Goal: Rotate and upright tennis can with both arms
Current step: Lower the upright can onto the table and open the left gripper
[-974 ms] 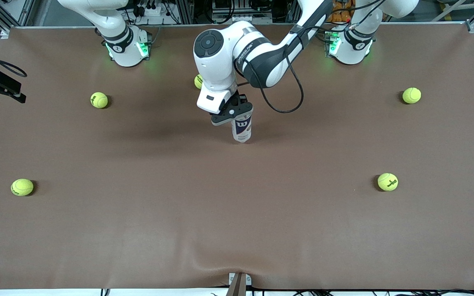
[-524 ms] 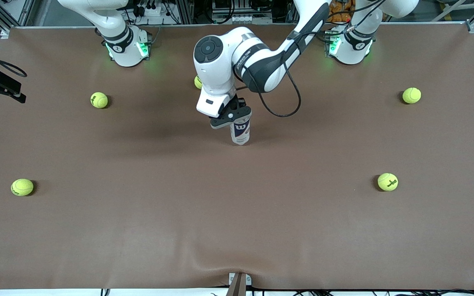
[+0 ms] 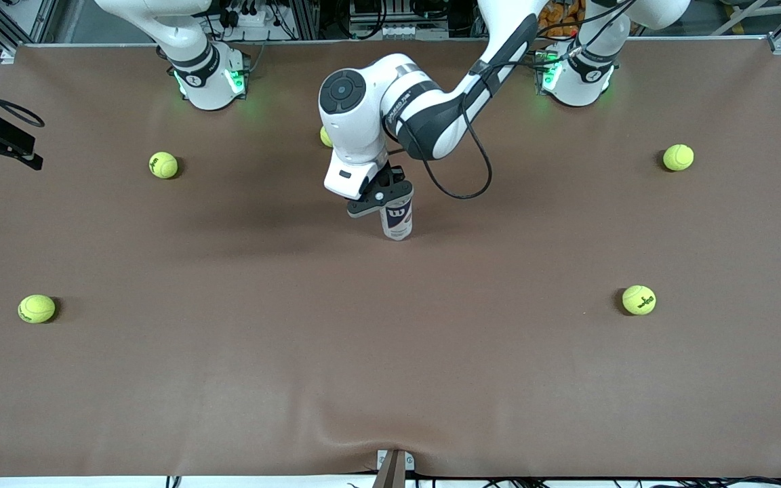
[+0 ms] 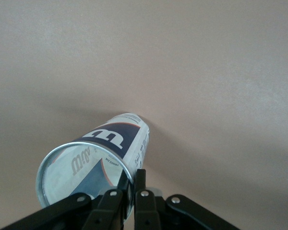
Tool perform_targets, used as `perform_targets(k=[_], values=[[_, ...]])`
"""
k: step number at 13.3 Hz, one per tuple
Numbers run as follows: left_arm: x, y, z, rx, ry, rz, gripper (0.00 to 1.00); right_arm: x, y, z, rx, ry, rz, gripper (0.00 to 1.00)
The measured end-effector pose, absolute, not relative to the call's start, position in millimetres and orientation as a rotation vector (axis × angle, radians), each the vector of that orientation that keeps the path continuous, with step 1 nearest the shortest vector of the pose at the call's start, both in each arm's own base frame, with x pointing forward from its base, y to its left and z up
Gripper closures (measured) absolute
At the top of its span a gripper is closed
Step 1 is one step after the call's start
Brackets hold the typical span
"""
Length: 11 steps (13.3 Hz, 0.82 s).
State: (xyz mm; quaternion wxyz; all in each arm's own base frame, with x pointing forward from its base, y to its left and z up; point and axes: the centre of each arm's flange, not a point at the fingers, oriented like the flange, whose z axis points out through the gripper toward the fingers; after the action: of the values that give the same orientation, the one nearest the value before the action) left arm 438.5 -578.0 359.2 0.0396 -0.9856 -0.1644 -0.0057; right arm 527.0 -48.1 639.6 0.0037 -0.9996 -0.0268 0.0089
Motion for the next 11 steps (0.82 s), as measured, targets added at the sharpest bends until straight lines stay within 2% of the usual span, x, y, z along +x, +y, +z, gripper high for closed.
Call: perform_targets(k=[3, 4, 5, 8, 9, 10, 11], values=[[438.6, -578.1, 358.7, -3.02, -0.504, -0.017, 0.61, 527.0, -48.1, 639.6, -3.133, -0.084, 0.028, 0.0], [438.8, -578.2, 359.2, -3.021, -0.504, -0.018, 0.47, 527.0, -48.1, 639.6, -3.133, -0.084, 0.028, 0.0], [439.2, -578.5, 360.3, -3.024, -0.506, -0.02, 0.42, 527.0, -48.1, 639.6, -3.133, -0.084, 0.028, 0.0], [441.0, -579.9, 371.9, -3.042, -0.511, -0.036, 0.37, 527.0, -48.1, 639.6, -3.133, -0.084, 0.028, 0.0], [440.9, -580.1, 378.8, -3.05, -0.516, -0.043, 0.31, 527.0, -48.1, 639.6, -3.133, -0.084, 0.028, 0.0], [440.7, -579.8, 386.4, -3.057, -0.52, -0.051, 0.31, 527.0, -48.1, 639.6, -3.133, -0.084, 0.028, 0.0], [440.5, -578.9, 395.8, -3.065, -0.523, -0.059, 0.26, 527.0, -48.1, 639.6, -3.133, -0.084, 0.028, 0.0]])
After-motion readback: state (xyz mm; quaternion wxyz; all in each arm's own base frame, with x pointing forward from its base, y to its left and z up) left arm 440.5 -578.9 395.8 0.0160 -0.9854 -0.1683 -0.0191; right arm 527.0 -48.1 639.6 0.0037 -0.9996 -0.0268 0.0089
